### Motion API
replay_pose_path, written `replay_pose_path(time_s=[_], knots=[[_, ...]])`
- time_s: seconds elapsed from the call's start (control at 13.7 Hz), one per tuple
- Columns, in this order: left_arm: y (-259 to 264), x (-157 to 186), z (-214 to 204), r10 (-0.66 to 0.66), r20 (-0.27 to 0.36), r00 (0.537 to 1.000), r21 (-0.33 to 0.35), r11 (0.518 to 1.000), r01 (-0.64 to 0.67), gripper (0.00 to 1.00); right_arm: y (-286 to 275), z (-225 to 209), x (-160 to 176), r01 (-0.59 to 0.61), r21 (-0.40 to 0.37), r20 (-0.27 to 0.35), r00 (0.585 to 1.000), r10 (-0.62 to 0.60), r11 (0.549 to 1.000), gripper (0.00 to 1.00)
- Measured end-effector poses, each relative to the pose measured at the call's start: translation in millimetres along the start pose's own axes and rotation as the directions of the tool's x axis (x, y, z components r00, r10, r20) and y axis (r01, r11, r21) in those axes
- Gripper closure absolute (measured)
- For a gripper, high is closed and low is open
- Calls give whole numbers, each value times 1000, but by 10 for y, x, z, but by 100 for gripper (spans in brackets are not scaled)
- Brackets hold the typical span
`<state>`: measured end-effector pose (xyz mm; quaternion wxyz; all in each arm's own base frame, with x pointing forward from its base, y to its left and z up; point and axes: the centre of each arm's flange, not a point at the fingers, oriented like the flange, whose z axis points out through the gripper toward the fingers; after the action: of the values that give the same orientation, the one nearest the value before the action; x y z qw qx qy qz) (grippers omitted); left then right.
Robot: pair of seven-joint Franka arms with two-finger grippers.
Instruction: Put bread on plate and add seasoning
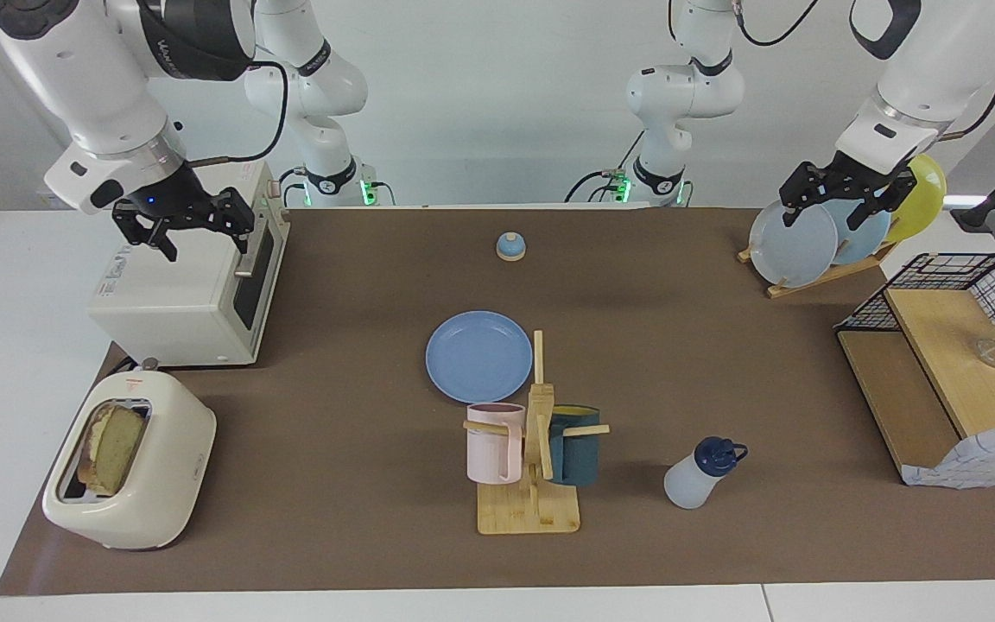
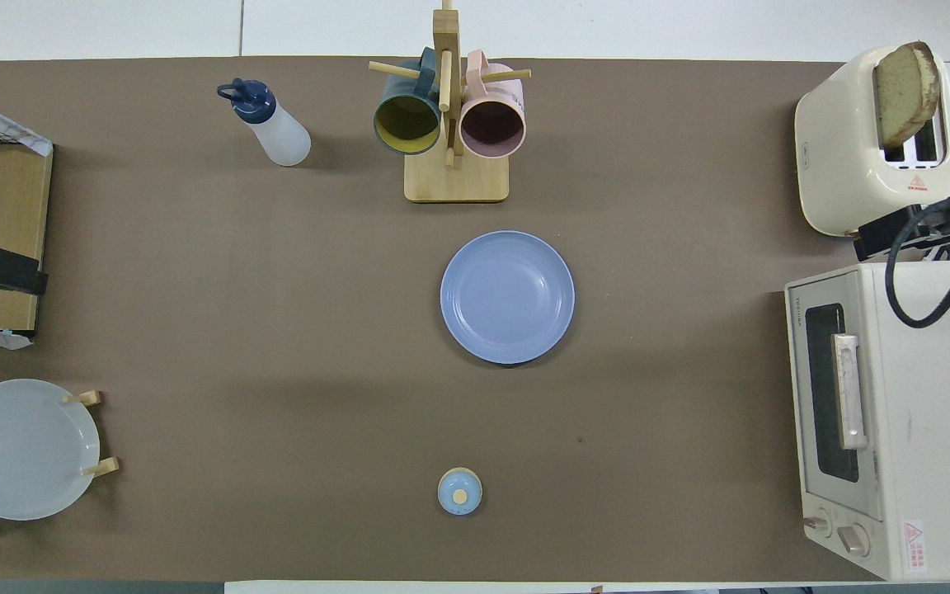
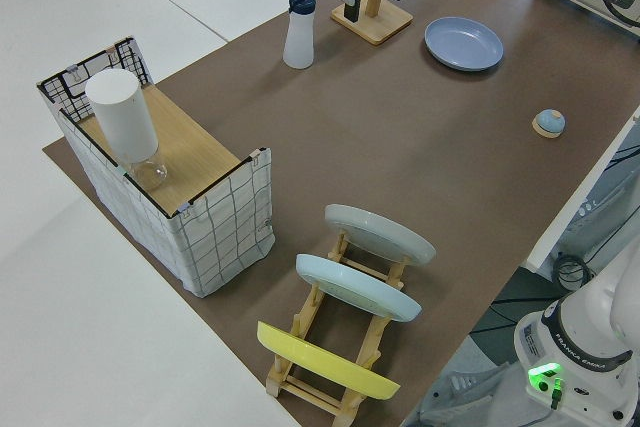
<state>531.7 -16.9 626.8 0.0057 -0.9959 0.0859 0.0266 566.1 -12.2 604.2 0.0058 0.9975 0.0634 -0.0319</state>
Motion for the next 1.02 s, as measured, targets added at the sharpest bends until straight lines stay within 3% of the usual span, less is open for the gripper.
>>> replay_pose_path(time_s=[0.15,0.44,0.73,1.02], knots=[[-6,-1,1,-1,1,1000,0,1000,1,0,21,-7,6,-4,-1,-9,1000,4,1000,0],[4,7,102,1,-4,1000,0,1000,-1,0,107,-99,125,-19,-18,-128,992,16,1000,0],[147,55,495,11,-155,988,17,1000,-8,0,561,-3,293,-96,-42,-327,942,78,994,0],[510,-65,935,-1,-221,975,10,1000,3,0,933,314,310,-159,-58,-457,882,116,986,4]])
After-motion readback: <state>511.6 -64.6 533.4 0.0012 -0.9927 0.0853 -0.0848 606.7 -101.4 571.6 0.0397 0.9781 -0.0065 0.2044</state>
